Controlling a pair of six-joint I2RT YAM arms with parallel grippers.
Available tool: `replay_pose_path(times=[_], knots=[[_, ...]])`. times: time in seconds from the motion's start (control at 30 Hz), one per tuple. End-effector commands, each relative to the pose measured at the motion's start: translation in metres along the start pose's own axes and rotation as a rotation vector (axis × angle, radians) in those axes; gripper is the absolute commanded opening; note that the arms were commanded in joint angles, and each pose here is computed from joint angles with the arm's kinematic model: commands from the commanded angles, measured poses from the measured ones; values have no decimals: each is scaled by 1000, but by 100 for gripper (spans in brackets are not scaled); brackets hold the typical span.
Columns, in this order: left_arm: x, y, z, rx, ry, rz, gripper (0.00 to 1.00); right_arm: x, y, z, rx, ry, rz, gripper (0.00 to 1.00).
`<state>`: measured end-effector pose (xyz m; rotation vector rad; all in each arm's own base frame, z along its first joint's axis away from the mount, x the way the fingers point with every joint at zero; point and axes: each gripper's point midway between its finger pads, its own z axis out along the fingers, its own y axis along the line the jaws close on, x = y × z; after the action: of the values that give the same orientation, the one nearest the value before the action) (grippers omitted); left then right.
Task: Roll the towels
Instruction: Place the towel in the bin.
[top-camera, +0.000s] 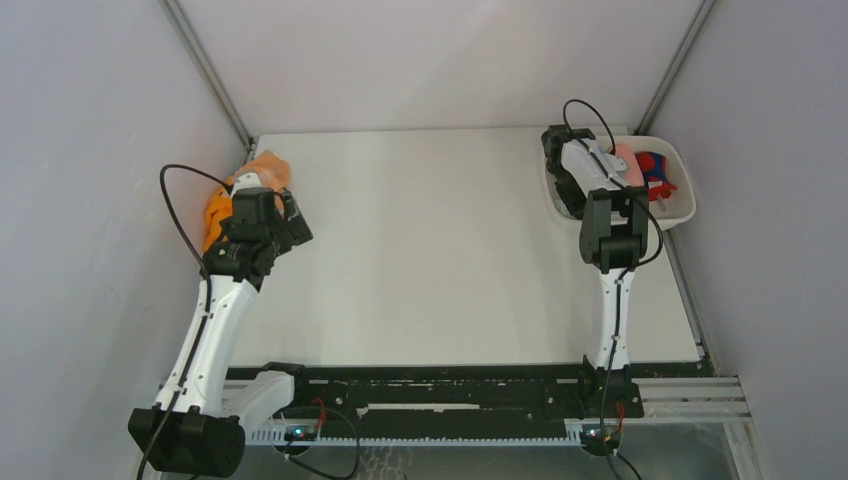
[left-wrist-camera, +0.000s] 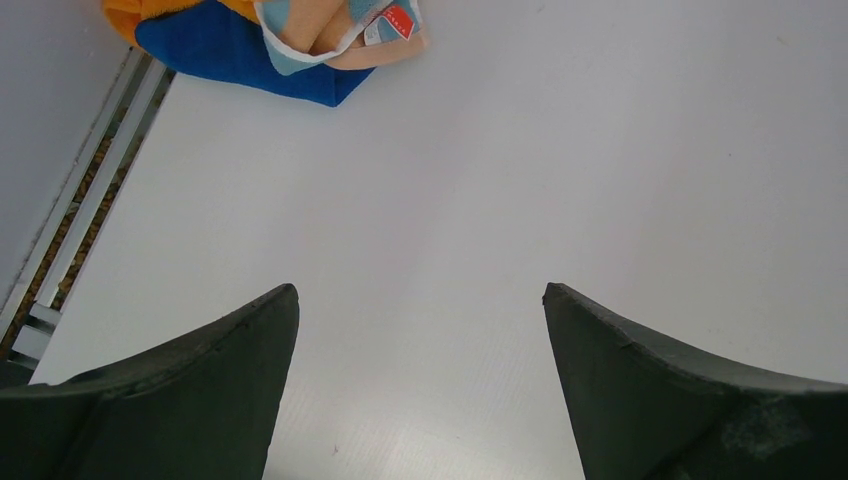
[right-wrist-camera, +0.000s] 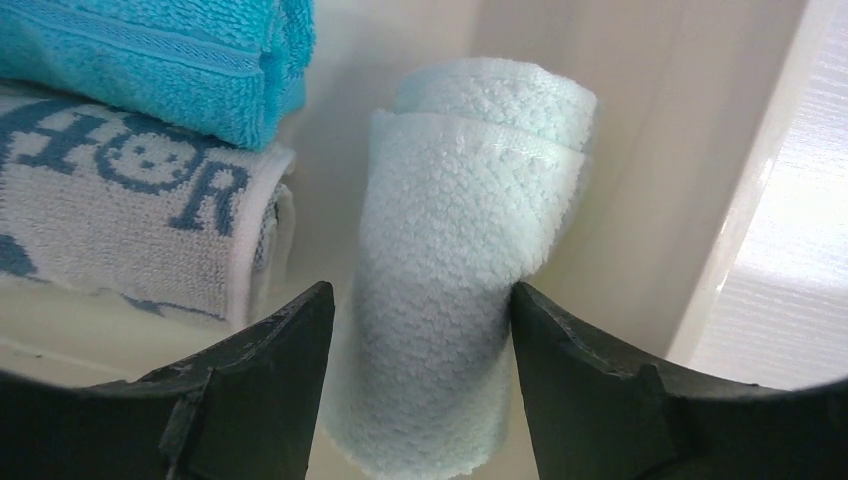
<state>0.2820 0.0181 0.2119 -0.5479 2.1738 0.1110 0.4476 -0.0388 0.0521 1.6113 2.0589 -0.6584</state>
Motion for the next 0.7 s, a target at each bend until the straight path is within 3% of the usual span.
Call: replay_pose_path(times=[0.0, 0.67], knots=[[-5, 1, -2, 14, -32, -6, 97, -19, 5, -28, -78, -10, 53, 64], [-7, 1, -5, 26, -42, -15, 97, -27, 6, -55, -173, 1, -7, 71]])
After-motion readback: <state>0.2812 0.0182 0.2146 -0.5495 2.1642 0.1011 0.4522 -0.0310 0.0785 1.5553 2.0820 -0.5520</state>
